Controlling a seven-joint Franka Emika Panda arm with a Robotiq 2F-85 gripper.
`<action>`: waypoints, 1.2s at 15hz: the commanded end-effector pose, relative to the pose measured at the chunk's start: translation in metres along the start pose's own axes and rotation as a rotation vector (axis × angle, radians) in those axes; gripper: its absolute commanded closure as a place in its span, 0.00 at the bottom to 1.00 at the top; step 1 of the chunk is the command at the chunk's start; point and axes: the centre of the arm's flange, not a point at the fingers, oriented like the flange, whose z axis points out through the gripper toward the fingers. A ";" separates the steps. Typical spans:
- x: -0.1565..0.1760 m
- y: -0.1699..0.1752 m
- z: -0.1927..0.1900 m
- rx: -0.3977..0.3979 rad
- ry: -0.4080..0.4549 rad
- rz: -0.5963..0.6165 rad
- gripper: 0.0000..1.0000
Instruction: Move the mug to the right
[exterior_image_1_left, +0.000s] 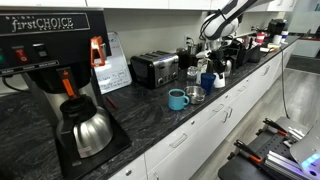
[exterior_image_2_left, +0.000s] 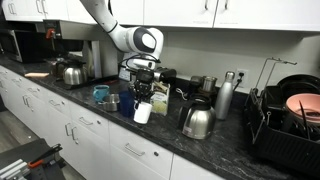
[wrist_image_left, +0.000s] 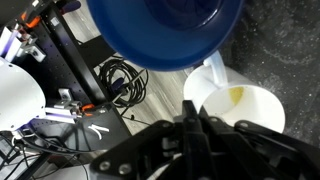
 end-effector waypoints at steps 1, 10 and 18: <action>-0.004 -0.005 0.008 0.021 0.011 0.003 0.99; -0.014 -0.019 0.002 0.053 0.005 -0.016 0.71; -0.011 -0.016 -0.013 0.069 -0.027 -0.012 0.16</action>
